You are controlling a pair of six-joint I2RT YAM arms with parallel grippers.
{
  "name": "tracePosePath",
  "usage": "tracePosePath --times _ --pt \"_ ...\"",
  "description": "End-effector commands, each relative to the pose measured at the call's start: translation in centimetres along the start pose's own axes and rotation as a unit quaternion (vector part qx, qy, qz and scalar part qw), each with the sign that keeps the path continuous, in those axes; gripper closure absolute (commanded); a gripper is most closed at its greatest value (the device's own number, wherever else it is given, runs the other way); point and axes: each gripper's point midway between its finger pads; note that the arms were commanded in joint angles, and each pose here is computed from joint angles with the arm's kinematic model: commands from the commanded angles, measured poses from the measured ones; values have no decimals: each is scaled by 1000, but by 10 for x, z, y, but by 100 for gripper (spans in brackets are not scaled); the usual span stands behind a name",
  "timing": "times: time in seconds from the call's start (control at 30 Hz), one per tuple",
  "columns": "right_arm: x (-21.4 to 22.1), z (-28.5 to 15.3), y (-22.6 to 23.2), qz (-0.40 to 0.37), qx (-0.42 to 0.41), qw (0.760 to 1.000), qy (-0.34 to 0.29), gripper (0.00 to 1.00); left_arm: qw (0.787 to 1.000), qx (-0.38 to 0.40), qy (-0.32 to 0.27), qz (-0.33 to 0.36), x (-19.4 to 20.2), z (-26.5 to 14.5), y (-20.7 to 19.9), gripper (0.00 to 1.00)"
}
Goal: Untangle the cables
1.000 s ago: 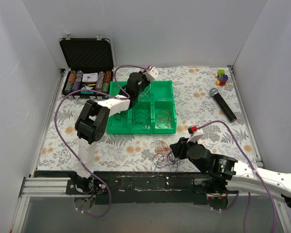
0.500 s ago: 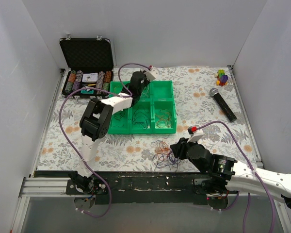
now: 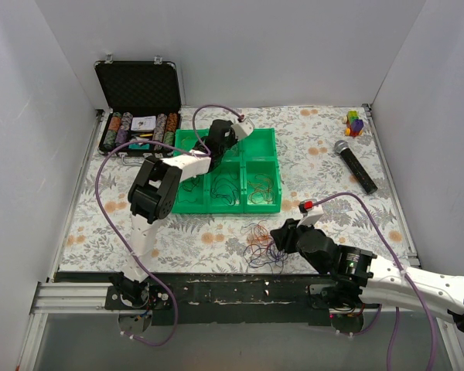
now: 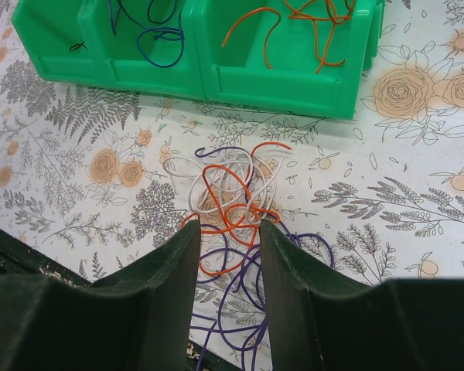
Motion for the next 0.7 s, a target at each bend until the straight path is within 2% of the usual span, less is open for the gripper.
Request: tracePosePath --times 0.0,0.1,0.23,0.47,0.67 --pt "-9 2 1 13 0 1000 -19 55 999 33 -41 -14 -46 -20 8 65" --pt "-9 2 2 14 -1 1000 -18 56 997 37 -60 -40 -66 -27 15 49" --pt "-10 3 4 12 -3 1000 -17 55 993 35 -94 -62 -101 -42 30 41" --pt "-11 4 6 12 -8 1000 -19 55 983 11 -147 -111 -153 -65 61 31" --pt "-11 4 4 11 -5 1000 -20 55 981 19 -148 -121 -158 -75 63 30"
Point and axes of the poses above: each gripper's point midway between its finger pads, its own z axis out along the fingers, its own y axis along the line the jaws close on, x = y × z, and after that the axes turned 12 degrees about -z, right-handed
